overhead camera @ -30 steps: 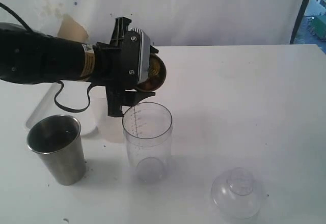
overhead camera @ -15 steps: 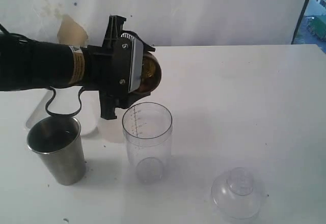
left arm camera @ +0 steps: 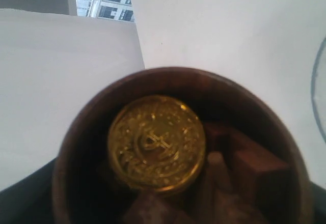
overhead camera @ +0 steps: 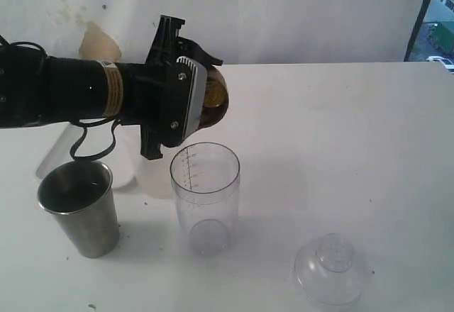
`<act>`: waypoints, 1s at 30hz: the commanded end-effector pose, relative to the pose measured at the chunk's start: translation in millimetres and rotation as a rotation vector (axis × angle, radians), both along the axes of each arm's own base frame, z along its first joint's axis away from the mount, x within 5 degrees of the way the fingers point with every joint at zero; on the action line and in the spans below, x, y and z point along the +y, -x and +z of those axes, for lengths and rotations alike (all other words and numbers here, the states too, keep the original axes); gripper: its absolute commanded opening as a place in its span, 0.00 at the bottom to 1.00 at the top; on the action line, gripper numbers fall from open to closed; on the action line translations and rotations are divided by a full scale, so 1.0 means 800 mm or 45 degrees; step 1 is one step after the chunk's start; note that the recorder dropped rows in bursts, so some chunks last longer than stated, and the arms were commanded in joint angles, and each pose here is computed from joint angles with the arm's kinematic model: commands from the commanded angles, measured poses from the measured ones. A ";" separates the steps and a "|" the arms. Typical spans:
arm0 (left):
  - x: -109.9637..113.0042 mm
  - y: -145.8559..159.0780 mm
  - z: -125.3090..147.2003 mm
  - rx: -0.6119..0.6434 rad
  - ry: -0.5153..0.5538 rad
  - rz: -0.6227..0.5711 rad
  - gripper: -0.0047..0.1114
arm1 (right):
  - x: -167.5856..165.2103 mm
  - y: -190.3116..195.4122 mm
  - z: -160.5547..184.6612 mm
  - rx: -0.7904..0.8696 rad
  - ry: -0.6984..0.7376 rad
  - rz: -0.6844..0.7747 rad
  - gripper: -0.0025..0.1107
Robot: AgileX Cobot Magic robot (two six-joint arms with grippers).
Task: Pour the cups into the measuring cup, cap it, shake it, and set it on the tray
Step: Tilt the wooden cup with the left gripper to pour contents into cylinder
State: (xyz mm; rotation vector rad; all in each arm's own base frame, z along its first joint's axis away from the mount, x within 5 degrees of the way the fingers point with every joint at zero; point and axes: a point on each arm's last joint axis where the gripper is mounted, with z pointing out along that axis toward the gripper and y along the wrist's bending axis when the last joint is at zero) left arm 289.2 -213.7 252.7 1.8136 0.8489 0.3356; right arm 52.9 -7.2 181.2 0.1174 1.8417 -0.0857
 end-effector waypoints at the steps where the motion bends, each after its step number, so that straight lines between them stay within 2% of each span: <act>1: 0.000 0.001 0.008 -0.039 0.012 0.007 0.04 | 0.000 0.000 0.000 -0.016 -0.017 -0.011 0.03; 7: 0.005 0.011 -0.013 -0.020 -0.044 -0.034 0.04 | 0.000 0.000 0.000 -0.015 -0.013 -0.010 0.03; 11: -0.001 0.014 -0.005 -0.071 0.042 -0.091 0.04 | 0.000 0.000 0.000 -0.015 -0.013 -0.010 0.03; 21: 0.001 0.016 -0.012 -0.186 -0.064 -0.148 0.04 | 0.000 0.000 0.000 -0.015 -0.013 -0.010 0.03; 26: 0.000 0.019 -0.011 -0.215 -0.038 -0.178 0.04 | 0.000 0.000 0.000 -0.015 -0.013 -0.010 0.03; 30: 0.002 0.016 -0.010 -0.260 -0.055 -0.147 0.04 | 0.000 0.000 0.000 -0.015 -0.013 -0.010 0.03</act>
